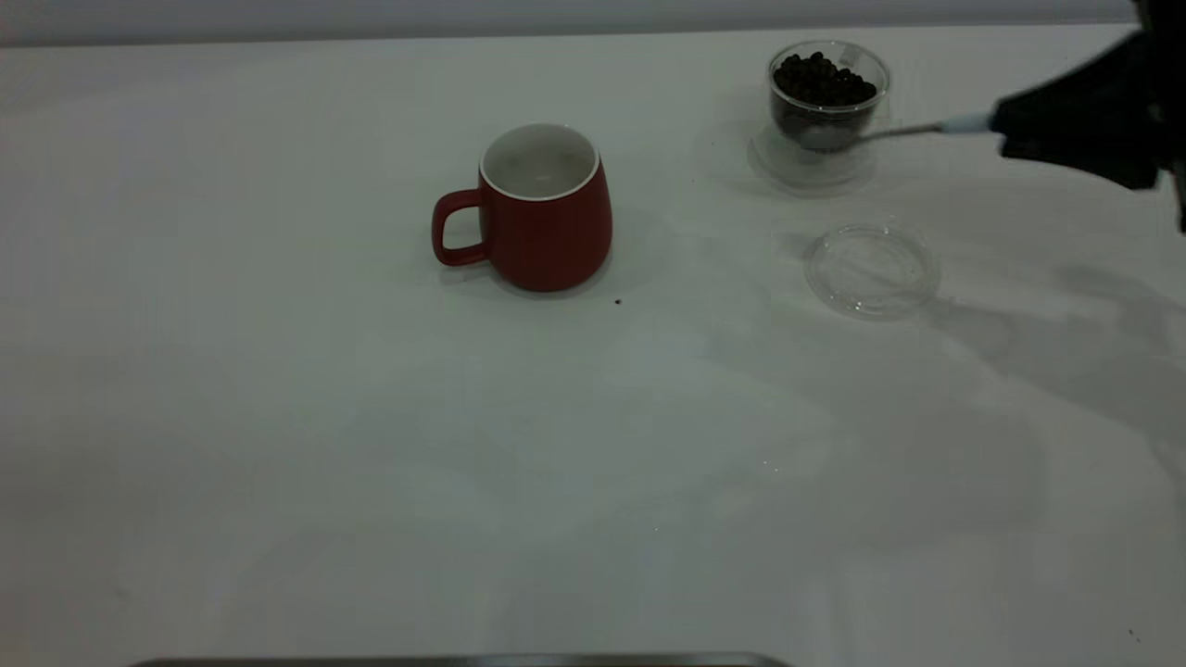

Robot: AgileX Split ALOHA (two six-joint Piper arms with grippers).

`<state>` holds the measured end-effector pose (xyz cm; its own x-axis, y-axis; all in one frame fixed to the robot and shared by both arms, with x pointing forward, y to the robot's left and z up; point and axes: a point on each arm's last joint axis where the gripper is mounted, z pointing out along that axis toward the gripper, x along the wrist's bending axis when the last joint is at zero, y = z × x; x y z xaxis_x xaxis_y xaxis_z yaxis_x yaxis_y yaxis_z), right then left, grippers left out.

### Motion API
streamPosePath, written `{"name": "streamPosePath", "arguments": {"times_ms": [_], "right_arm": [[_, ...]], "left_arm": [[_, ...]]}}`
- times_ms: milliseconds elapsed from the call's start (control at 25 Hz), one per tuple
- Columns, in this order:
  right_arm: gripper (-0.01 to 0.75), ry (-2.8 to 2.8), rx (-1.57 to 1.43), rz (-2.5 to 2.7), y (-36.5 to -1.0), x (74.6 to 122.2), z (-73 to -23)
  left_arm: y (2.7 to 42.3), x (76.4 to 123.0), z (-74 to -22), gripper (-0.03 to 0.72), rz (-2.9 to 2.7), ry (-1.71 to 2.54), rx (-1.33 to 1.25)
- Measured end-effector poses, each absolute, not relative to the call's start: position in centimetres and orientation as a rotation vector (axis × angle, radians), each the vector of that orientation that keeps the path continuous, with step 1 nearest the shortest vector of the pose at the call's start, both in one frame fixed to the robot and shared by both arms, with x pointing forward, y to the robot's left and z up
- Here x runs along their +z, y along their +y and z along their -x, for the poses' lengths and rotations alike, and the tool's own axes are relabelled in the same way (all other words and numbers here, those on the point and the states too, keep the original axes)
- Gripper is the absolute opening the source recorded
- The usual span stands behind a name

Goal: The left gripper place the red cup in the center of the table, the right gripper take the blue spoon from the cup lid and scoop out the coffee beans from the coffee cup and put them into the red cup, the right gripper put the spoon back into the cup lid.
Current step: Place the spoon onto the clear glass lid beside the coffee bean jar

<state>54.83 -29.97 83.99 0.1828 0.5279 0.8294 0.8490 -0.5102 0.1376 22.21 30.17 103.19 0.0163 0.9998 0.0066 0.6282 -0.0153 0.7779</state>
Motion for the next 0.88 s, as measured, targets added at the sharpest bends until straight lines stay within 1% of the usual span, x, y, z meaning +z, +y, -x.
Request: {"name": "streamPosePath", "arguments": {"times_ms": [240,440,680,880], "right_arm": [[0.111,-1.239,-1.213,2.231,-32.1,83.3,-54.1],[0.111,-1.235,-1.173,2.268,-32.4,82.7,-54.0],[0.111,-1.176,-1.072,2.276,-32.2,80.0,-53.3],[0.111,-1.179,-1.067,2.263,-32.4,78.6,-54.0]], "left_arm": [[30.2,103.2,-22.2,0.587,-1.706,1.673,0.806],[30.2,103.2,-22.2,0.587,-1.706,1.673,0.806],[30.2,103.2,-22.2,0.587,-1.706,1.673,0.806],[30.2,103.2,-22.2,0.587,-1.706,1.673,0.806]]}}
